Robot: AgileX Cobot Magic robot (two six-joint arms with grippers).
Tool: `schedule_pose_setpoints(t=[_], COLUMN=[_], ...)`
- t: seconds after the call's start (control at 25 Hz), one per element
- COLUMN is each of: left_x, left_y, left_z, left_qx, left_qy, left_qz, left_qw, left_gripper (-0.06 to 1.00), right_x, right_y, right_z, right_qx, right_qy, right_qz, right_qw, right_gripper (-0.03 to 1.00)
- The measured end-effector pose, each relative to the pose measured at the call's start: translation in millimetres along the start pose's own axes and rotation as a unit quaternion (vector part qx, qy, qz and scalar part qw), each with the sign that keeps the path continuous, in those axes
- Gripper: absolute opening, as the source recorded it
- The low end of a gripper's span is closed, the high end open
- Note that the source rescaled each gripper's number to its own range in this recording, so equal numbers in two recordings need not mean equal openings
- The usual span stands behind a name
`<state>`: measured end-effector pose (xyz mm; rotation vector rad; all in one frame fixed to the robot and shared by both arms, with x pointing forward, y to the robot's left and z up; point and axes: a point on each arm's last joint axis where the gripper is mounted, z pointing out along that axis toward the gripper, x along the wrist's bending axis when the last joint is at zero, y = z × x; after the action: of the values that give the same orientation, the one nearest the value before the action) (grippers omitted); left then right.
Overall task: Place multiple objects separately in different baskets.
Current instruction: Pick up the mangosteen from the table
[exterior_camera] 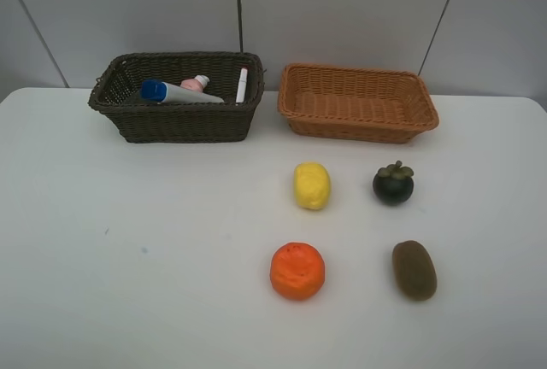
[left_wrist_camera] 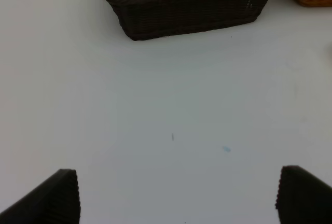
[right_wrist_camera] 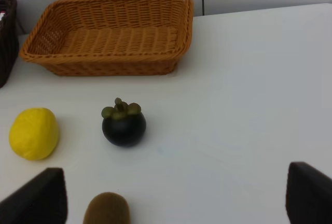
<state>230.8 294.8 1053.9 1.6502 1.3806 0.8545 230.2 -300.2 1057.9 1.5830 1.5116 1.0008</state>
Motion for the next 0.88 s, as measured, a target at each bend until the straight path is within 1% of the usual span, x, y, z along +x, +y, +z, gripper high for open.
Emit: schedule_pose_setpoints(t=[0.16, 0.32, 0.48, 0.56, 0.64, 0.68, 0.76, 0.84, 0.88], left_x=[0, 0, 0, 0, 0, 0, 0, 0, 0], left_y=[0, 0, 0, 0, 0, 0, 0, 0, 0], left_z=[0, 0, 0, 0, 0, 0, 0, 0, 0], left_qx=[0.0, 0.0, 0.0, 0.0, 0.0, 0.0, 0.0, -0.001, -0.001], left_qy=[0.0, 0.0, 0.0, 0.0, 0.0, 0.0, 0.0, 0.0, 0.0], left_qz=[0.0, 0.0, 0.0, 0.0, 0.0, 0.0, 0.0, 0.0, 0.0], left_qw=[1.0, 1.0, 1.0, 1.0, 1.0, 1.0, 1.0, 1.0, 1.0], left_gripper=[1.0, 1.0, 1.0, 1.0, 1.0, 1.0, 1.0, 1.0, 1.0], right_x=[-2, -4, -2, 0, 1, 2, 3, 4, 5], right_y=[1, 16, 45, 58, 68, 71, 76, 76, 76], right_z=[1, 16, 49, 75, 104, 125, 153, 191, 204], right_qx=[0.002, 0.039, 0.077, 0.115, 0.16, 0.198, 0.246, 0.308, 0.326], right_qy=[-0.011, -0.033, -0.035, -0.038, -0.041, -0.044, -0.047, -0.049, -0.048], right_qz=[-0.006, -0.02, -0.007, 0.006, 0.011, 0.01, 0.01, 0.012, 0.017], right_qw=[1.0, 0.998, 0.996, 0.993, 0.986, 0.979, 0.968, 0.95, 0.944], right_gripper=[0.99, 0.99, 0.99, 0.99, 0.99, 0.99, 0.99, 0.99, 0.99])
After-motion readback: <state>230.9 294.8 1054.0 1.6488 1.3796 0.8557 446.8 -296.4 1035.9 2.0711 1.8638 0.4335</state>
